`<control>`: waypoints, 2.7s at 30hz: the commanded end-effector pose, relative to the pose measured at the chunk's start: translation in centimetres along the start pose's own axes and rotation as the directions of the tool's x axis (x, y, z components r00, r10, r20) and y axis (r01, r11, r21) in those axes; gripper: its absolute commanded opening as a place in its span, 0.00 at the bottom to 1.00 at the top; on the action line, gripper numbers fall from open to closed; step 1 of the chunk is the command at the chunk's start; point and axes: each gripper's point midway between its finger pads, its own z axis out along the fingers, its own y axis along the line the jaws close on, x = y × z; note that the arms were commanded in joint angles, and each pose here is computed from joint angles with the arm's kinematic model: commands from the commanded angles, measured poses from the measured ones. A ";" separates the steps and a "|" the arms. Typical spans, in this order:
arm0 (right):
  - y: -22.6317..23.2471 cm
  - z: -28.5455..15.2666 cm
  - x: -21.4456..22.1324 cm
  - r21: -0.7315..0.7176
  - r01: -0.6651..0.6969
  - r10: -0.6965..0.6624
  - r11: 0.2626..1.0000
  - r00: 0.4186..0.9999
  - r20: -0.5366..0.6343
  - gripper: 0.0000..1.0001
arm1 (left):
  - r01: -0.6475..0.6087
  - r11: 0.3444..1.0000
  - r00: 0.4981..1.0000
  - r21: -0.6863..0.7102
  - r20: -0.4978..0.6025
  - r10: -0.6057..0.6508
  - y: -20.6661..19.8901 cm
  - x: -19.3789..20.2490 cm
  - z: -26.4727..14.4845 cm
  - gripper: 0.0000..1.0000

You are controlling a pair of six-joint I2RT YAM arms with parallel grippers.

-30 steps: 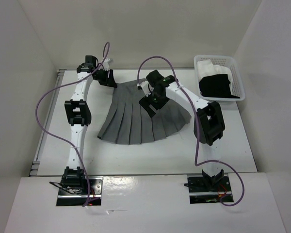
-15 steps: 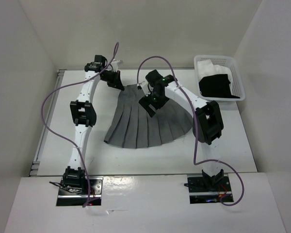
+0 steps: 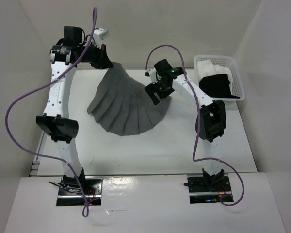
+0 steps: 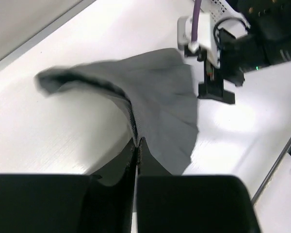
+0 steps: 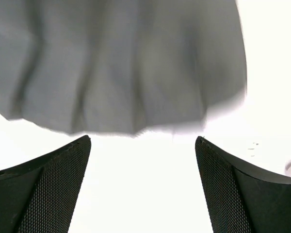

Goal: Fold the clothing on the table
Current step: Fold the skirt

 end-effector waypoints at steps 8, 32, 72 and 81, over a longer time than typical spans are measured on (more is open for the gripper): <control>0.7 0.0 -2.3 -0.073 -0.016 0.021 0.997 0.997 0.071 0.90 | 0.322 0.944 0.900 -0.078 -0.285 -0.331 6.0 17.4 4.3 0.00; 7.2 5.9 -12.3 -0.141 0.141 -0.101 0.980 0.961 0.258 0.90 | 0.537 0.680 0.587 -0.499 -0.357 -0.726 11.9 33.7 -3.2 0.00; 4.9 10.4 5.4 0.156 0.046 -0.037 0.987 0.998 -0.055 0.91 | 0.536 0.749 0.582 -0.389 -0.472 -0.662 11.8 34.5 0.5 0.00; 6.8 6.5 10.9 0.059 0.041 -0.031 0.997 0.988 -0.149 0.91 | 0.504 0.793 0.602 -0.342 -0.520 -0.606 11.3 34.1 2.9 0.00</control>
